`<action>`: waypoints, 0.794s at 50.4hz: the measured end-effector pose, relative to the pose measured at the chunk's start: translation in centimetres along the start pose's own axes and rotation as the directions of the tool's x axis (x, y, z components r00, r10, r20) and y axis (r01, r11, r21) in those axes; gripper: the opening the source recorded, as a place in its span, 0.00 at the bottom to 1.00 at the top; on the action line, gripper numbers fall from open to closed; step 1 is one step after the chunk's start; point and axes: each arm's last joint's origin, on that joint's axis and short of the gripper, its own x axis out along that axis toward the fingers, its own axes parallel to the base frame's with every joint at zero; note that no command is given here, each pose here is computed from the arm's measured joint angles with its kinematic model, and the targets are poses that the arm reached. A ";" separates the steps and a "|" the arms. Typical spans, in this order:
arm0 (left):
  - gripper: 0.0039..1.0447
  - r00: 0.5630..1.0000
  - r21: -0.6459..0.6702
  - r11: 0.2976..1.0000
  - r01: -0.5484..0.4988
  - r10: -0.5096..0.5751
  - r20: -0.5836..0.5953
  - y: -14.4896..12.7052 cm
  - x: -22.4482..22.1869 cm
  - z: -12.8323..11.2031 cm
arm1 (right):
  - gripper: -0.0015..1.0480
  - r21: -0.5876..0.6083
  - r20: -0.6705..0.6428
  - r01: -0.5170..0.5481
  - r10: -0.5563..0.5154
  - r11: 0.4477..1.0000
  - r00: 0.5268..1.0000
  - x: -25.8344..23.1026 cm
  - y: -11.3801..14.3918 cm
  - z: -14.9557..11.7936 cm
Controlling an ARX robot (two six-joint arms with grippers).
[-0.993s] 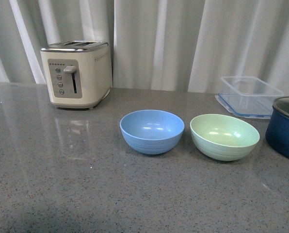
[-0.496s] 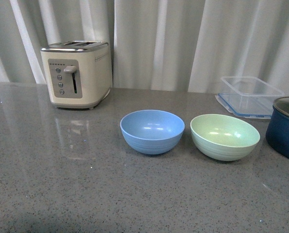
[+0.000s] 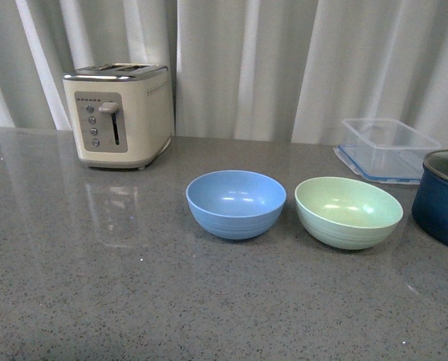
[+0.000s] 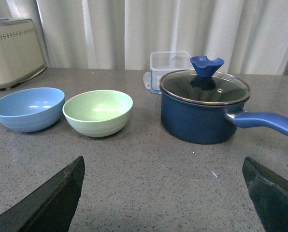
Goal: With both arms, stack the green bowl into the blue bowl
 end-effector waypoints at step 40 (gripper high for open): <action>0.49 1.000 0.000 1.000 0.000 0.000 -0.006 0.0 -1.6 -0.3 | 0.90 0.000 0.000 0.000 0.000 1.000 1.000 0.0 0.0 0.0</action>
